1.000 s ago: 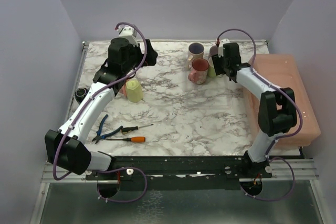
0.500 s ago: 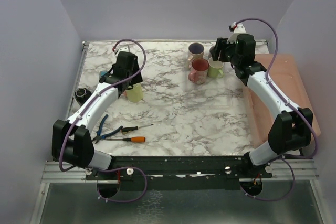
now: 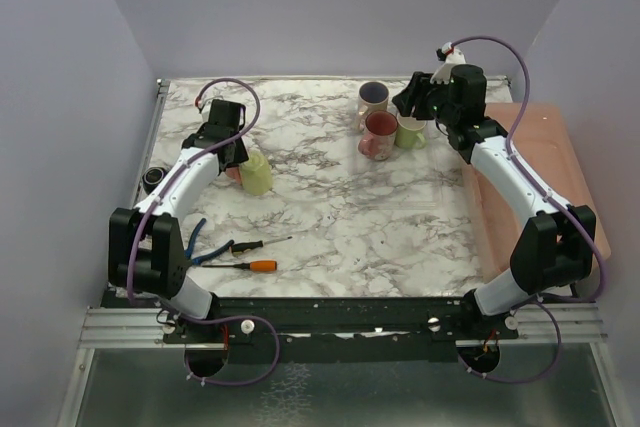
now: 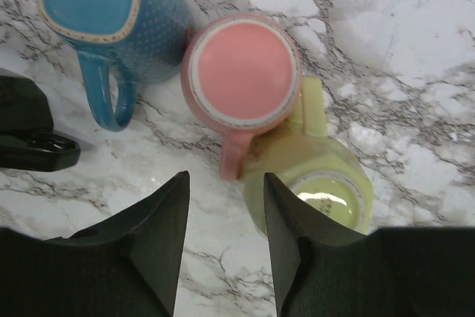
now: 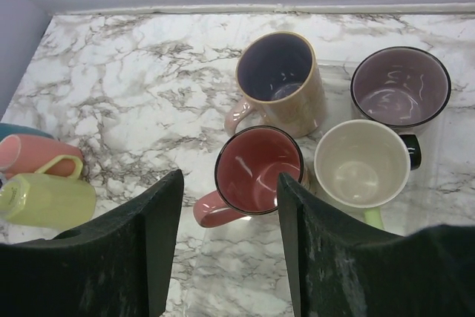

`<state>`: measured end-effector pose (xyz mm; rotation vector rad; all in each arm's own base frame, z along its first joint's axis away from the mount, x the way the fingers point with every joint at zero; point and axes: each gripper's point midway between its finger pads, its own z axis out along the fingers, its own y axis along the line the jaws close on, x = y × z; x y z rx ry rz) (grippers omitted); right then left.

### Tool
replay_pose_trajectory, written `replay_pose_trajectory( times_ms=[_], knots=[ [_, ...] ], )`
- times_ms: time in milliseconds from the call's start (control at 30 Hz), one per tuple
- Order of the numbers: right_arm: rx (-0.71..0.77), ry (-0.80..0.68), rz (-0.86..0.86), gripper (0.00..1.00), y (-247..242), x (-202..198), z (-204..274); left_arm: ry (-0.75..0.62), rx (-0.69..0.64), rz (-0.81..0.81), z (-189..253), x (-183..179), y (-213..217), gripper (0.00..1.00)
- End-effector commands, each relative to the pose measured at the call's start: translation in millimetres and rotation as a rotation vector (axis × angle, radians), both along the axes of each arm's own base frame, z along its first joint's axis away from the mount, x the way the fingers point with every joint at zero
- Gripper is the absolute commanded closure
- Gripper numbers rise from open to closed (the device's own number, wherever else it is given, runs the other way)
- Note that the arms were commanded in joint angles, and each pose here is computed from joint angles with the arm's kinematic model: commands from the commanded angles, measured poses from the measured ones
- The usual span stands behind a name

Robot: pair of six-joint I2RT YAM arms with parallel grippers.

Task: Turn the mug right side up

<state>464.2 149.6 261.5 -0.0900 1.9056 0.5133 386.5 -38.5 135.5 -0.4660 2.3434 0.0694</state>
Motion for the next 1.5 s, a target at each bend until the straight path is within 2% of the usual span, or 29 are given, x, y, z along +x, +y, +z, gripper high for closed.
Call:
replay_pose_trajectory(
  times_ms=[0,133,267,633,833,967,1167,1467],
  knots=[
    [0.02,0.044,0.017,0.44,4,-4,-11,0.046,0.053,0.005,-12,5,9,0.53],
    [0.019,0.06,0.018,0.46,5,-4,-15,0.075,0.065,-0.013,-22,9,8,0.53],
    [0.019,0.071,0.022,0.47,5,-4,-16,0.102,0.075,-0.032,-32,15,6,0.61],
    [0.004,0.084,0.016,0.48,3,-7,-20,0.131,0.054,-0.051,-56,20,0,0.65],
    [0.004,0.086,0.008,0.48,1,-9,-20,0.125,0.055,-0.054,-59,25,-1,0.79],
    [0.004,0.085,0.004,0.48,0,-10,-20,0.124,0.065,-0.075,-58,28,-1,1.0],
    [0.01,0.078,0.004,0.48,0,-11,-15,0.064,0.071,-0.107,-37,40,-4,1.0],
    [0.04,0.078,0.008,0.49,4,-12,-11,-0.091,0.091,-0.146,24,80,-9,1.0]
  ],
)
